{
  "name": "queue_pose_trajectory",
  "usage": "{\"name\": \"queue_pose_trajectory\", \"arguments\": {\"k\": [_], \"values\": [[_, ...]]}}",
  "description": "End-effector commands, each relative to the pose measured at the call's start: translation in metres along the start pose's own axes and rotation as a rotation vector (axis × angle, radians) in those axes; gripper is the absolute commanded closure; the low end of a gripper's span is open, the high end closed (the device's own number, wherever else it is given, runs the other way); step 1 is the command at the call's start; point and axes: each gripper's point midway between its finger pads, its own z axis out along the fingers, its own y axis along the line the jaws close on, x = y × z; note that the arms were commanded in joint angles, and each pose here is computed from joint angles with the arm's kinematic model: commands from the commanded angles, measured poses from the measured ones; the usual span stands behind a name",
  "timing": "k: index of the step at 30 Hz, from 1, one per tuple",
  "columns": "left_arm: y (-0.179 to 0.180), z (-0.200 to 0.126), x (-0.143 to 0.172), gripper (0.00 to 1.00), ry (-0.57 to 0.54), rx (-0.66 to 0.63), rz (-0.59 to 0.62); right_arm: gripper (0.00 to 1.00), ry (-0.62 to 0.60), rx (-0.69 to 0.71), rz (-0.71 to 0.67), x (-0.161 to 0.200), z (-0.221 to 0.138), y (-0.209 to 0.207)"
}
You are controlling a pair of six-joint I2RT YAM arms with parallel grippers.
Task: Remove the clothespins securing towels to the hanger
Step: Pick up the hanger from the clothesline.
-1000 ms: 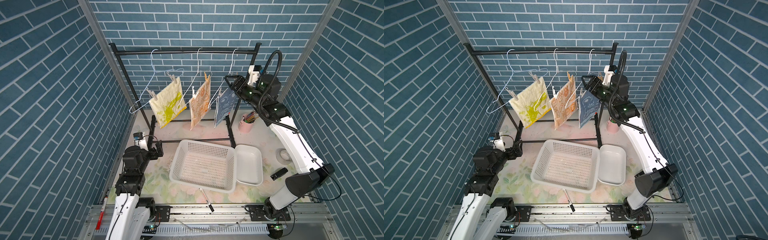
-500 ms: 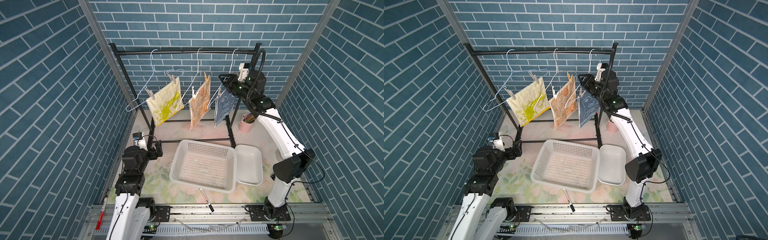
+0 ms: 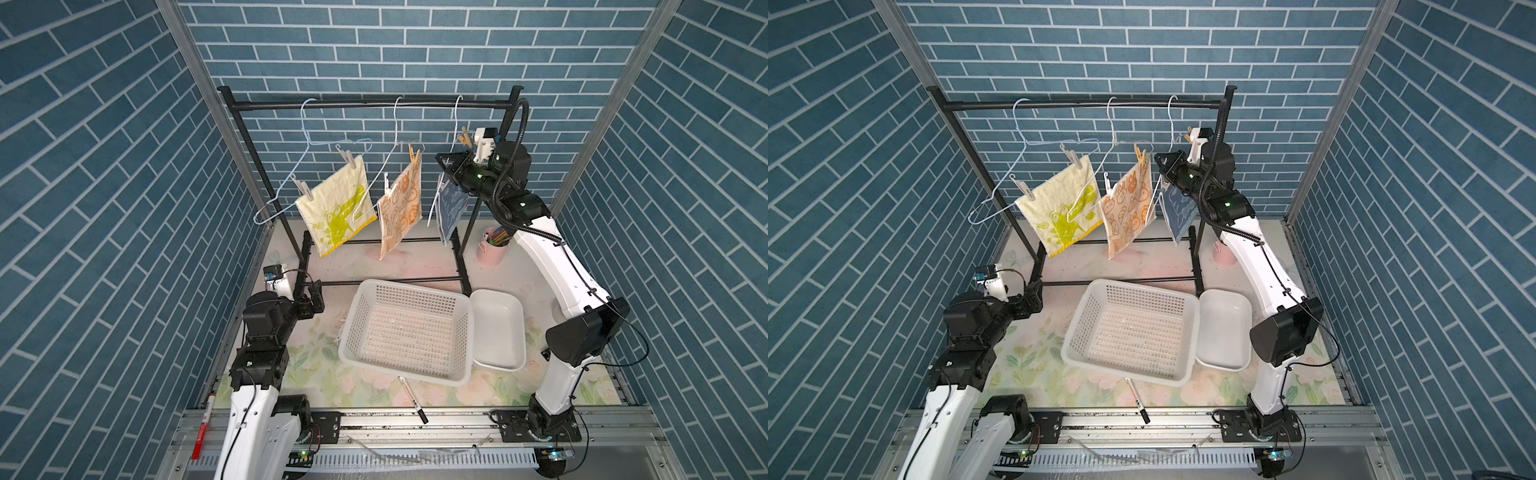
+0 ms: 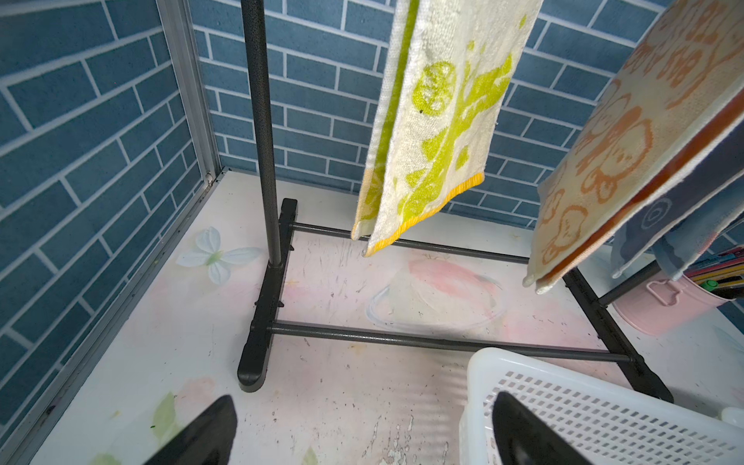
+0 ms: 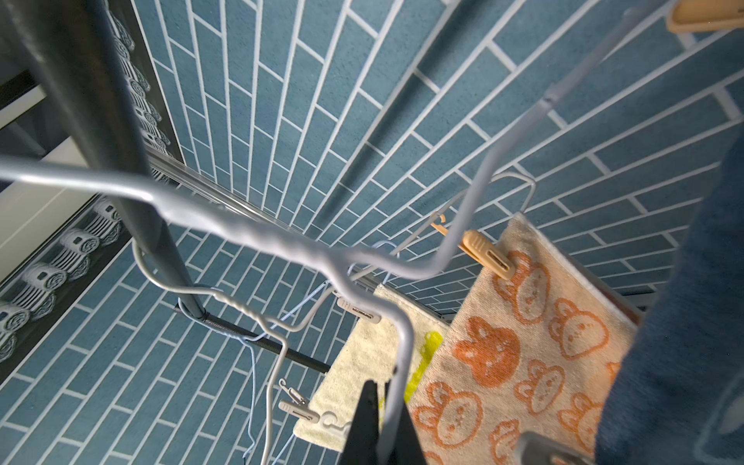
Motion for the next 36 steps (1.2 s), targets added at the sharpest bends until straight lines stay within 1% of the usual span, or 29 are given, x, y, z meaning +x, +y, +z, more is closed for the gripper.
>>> {"name": "queue_pose_trajectory", "arguments": {"k": [1, 6, 11, 19, 22, 24, 25, 28, 31, 33, 36], "values": [[0.002, 0.002, 0.003, 0.01, 0.004, 0.003, -0.012, 1.0, -0.002, -0.135, -0.077, -0.01, -0.023, 0.055], [0.001, 0.002, 0.002, 0.0, -0.006, 0.014, -0.019, 1.0, 0.05, -0.179, -0.144, 0.002, -0.035, 0.071], [0.0, 0.002, 0.001, 0.0, -0.009, 0.022, -0.016, 1.0, 0.075, -0.23, -0.212, 0.009, -0.049, 0.085], [0.001, 0.003, 0.003, 0.0, -0.009, 0.02, -0.014, 1.0, 0.069, -0.239, -0.319, 0.011, -0.063, 0.093], [0.0, 0.002, 0.002, 0.0, -0.01, 0.024, -0.012, 1.0, 0.096, -0.254, -0.328, 0.017, -0.071, 0.097], [-0.002, 0.001, -0.001, 0.0, -0.019, 0.03, -0.004, 1.0, 0.134, -0.255, -0.346, 0.027, -0.081, 0.096], [-0.004, 0.0, -0.004, 0.01, -0.028, 0.04, 0.007, 1.0, 0.156, -0.256, -0.362, 0.034, -0.087, 0.095], [-0.015, -0.005, -0.016, 0.06, -0.069, 0.093, 0.048, 1.0, 0.214, -0.215, -0.409, 0.053, -0.113, 0.086], [-0.035, -0.013, -0.026, 0.13, -0.109, 0.198, 0.096, 1.0, 0.26, -0.162, -0.456, 0.069, -0.143, 0.077], [-0.049, -0.022, -0.034, 0.17, -0.134, 0.268, 0.133, 1.0, 0.304, -0.13, -0.46, 0.08, -0.162, 0.073], [-0.068, -0.038, -0.05, 0.21, -0.176, 0.355, 0.177, 1.0, 0.387, -0.12, -0.438, 0.097, -0.186, 0.071]]}}
